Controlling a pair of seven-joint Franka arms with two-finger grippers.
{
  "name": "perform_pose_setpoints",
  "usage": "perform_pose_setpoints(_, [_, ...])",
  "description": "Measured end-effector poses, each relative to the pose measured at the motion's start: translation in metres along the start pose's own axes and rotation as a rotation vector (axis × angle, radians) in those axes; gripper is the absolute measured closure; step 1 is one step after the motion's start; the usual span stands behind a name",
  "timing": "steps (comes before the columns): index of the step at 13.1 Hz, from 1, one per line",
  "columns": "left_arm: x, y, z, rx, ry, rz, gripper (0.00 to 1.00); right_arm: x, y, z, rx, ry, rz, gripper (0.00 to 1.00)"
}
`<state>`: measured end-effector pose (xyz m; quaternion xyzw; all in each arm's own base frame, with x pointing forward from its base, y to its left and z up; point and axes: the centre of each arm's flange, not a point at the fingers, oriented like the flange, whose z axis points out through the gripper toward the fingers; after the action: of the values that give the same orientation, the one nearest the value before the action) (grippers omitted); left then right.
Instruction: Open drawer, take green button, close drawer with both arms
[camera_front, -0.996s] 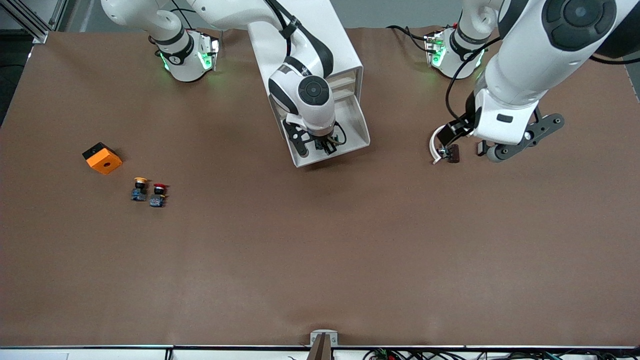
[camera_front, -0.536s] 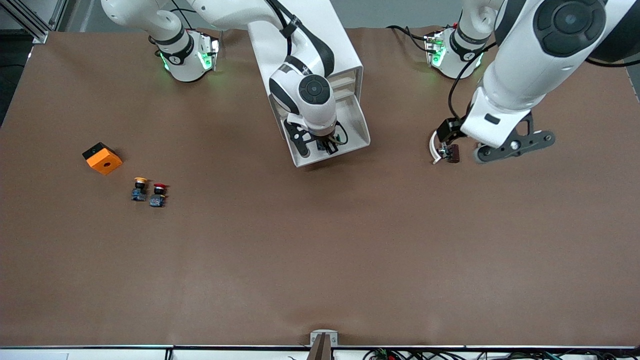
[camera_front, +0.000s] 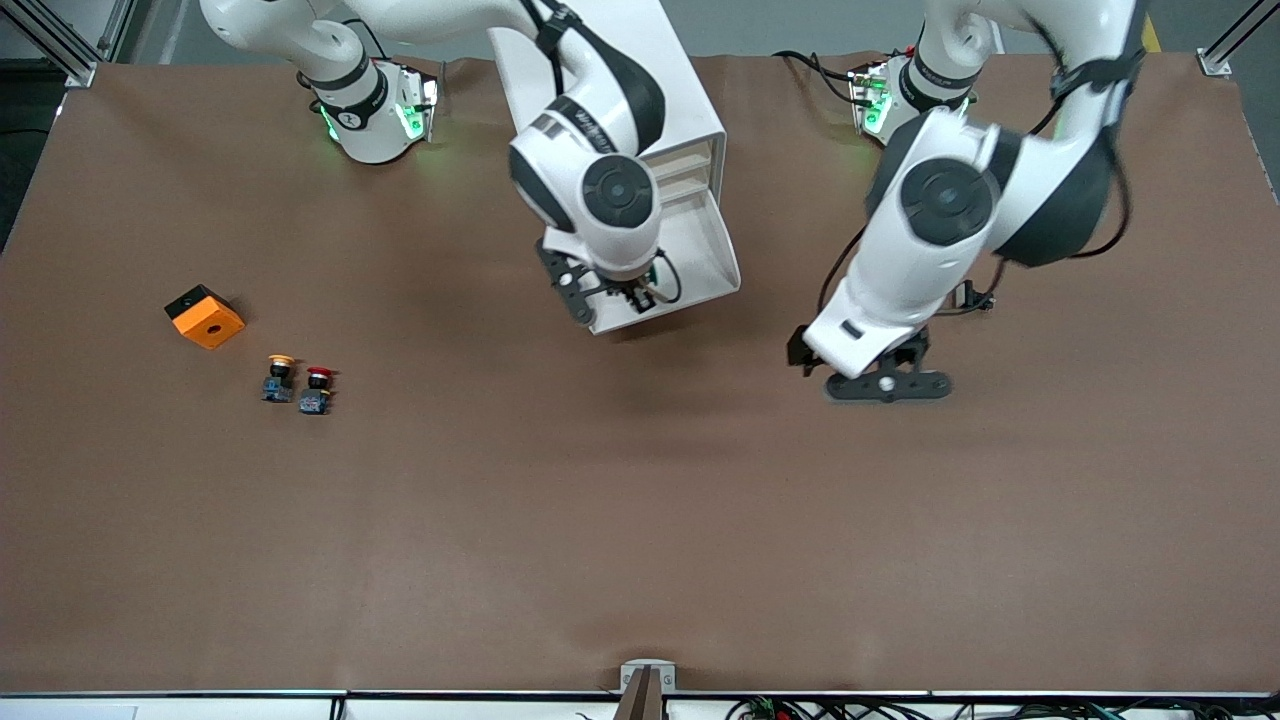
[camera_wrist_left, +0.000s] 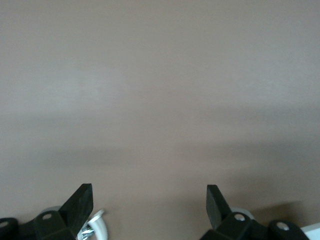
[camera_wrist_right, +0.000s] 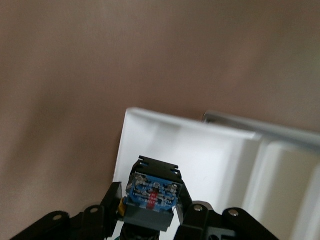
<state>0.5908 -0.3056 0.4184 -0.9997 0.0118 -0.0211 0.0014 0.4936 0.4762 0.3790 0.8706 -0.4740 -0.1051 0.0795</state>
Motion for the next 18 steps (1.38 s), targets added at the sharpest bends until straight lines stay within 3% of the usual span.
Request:
perform_pose_setpoints(4, [-0.001, 0.048, 0.089, -0.145, -0.047, -0.043, 0.00, 0.114, 0.021, -0.062, -0.032, -0.044, -0.299, 0.51])
perform_pose_setpoints(7, [-0.018, 0.082, 0.138, -0.144, -0.070, -0.040, 0.00, 0.218, 0.043, -0.081, -0.025, -0.095, -0.567, 0.51])
perform_pose_setpoints(9, [-0.036, 0.104, 0.163, -0.124, -0.101, -0.047, 0.00, 0.279, 0.055, -0.066, -0.023, -0.128, -0.763, 0.51])
perform_pose_setpoints(11, [-0.056, 0.120, 0.188, -0.100, -0.142, -0.051, 0.00, 0.325, 0.063, -0.040, -0.040, -0.087, -0.890, 0.51])
perform_pose_setpoints(13, [-0.079, 0.132, 0.208, -0.090, -0.198, -0.080, 0.00, 0.342, 0.063, -0.011, -0.048, -0.024, -0.968, 0.51])
perform_pose_setpoints(18, [-0.105, 0.147, 0.210, -0.084, -0.327, -0.197, 0.00, 0.393, 0.084, 0.061, 0.051, 0.094, -1.158, 0.51])
